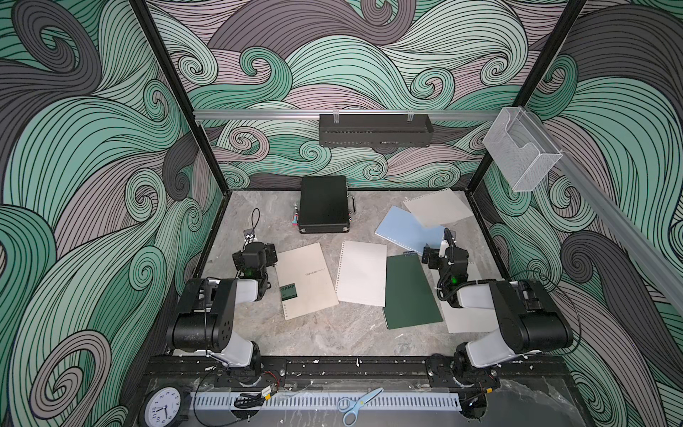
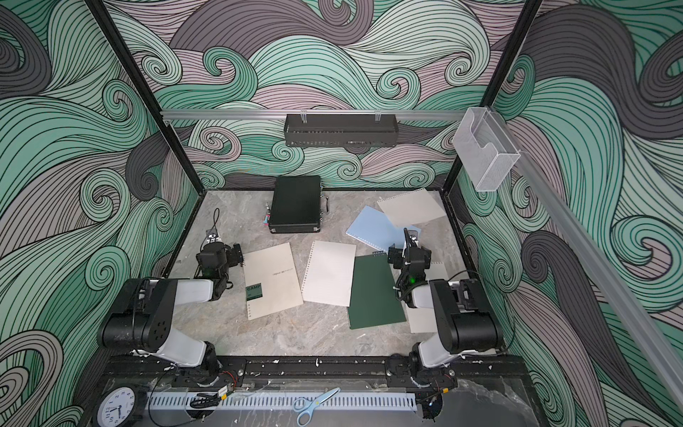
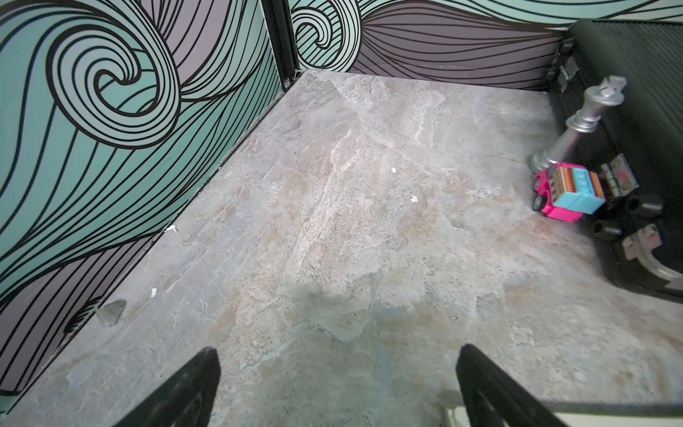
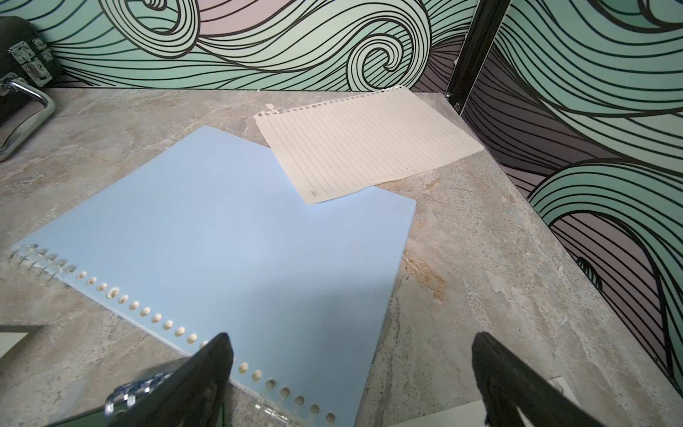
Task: Tear off pages from different notebooks
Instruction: Reset both arms
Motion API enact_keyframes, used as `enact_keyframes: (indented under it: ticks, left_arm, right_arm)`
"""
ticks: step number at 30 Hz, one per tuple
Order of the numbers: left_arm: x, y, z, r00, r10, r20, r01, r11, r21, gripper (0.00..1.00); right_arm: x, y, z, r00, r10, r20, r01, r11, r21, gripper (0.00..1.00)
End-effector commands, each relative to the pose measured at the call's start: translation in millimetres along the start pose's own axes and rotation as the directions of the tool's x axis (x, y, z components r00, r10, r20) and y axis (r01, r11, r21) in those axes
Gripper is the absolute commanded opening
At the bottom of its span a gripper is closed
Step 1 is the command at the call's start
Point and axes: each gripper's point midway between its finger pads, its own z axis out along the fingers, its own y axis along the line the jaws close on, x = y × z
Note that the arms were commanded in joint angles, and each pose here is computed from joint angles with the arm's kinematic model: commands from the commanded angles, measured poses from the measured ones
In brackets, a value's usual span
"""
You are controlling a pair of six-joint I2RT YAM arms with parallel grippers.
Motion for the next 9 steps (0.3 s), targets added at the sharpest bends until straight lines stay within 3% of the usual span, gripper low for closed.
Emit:
enact_keyframes:
  ticks: [1,9]
  left_arm:
    - [-14.5,-0.1,1.1,0.999,-0.024,0.026,0.024,1.000,0.004,0.98]
    - [-14.0,-0.3,1.2,0.999,-0.024,0.025,0.024,1.000,0.005,0.99]
  right_arm:
    - [-15.9,-1.5,1.3,0.999,0.010,0.038,-0.010,1.000,-0.001,0.99]
    - [-14.3,-1.4,1.6,0.999,0.010,0.032,-0.010,1.000,-0.003,0.99]
